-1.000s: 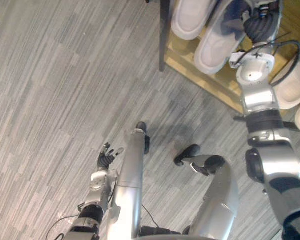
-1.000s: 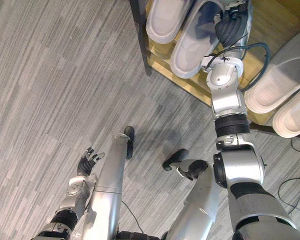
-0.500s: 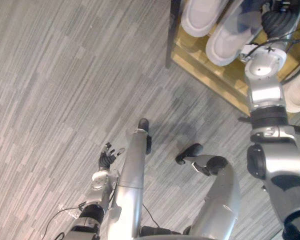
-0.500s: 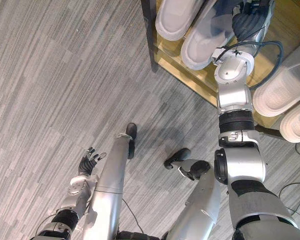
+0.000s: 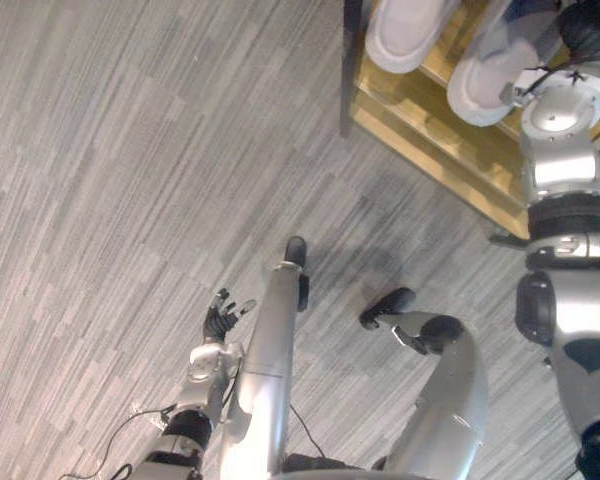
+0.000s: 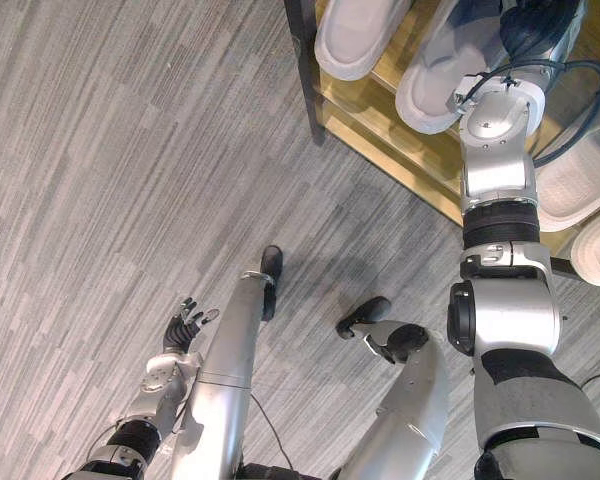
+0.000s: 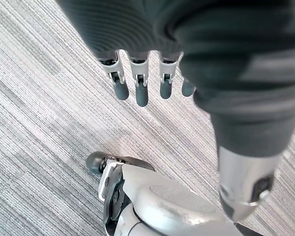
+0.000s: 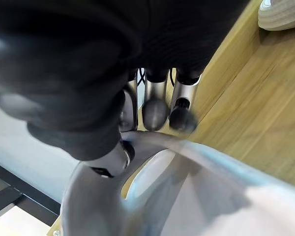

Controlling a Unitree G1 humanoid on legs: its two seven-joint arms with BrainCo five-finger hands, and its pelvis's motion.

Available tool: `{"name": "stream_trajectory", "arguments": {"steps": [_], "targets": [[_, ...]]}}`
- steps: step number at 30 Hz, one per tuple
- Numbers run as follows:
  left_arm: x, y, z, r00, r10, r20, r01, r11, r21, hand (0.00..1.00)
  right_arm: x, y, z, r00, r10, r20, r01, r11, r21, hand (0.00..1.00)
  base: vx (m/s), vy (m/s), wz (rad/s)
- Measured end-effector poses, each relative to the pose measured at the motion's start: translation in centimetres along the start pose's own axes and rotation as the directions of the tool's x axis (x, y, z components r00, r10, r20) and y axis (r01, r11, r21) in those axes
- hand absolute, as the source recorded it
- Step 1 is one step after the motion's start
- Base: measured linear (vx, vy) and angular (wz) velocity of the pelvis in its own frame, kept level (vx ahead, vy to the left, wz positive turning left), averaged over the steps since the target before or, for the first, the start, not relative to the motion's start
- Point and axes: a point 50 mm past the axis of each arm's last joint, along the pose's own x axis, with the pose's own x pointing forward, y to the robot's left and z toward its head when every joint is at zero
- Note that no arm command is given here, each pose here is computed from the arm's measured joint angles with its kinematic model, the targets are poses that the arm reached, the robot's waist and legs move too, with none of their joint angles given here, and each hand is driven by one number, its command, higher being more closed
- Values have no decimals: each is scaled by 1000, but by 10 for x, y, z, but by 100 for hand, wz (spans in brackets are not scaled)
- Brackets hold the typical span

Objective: Organize the slippers on the shoe rack

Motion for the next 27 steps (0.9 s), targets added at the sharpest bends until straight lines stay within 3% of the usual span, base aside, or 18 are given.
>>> {"name": "stream_trajectory", "arguments": {"steps": [10,17,27], "targets": [[0,2,-1,1000,8,-8,-8,1000,-10,0,1,-2,2,1000,-15,-4,15,1000,20,0,3,0,0],[0,3,-1,1000,10,-7,-10,1000,-7,0,-1,-14,27,990,-78,116,68,994,91,0,8,1,-3],[0,5,-2,1000,24,-14,-24,1000,3,0,-12,-41,21,971,-205,120,185,970,160,0,11,1,-1]]}}
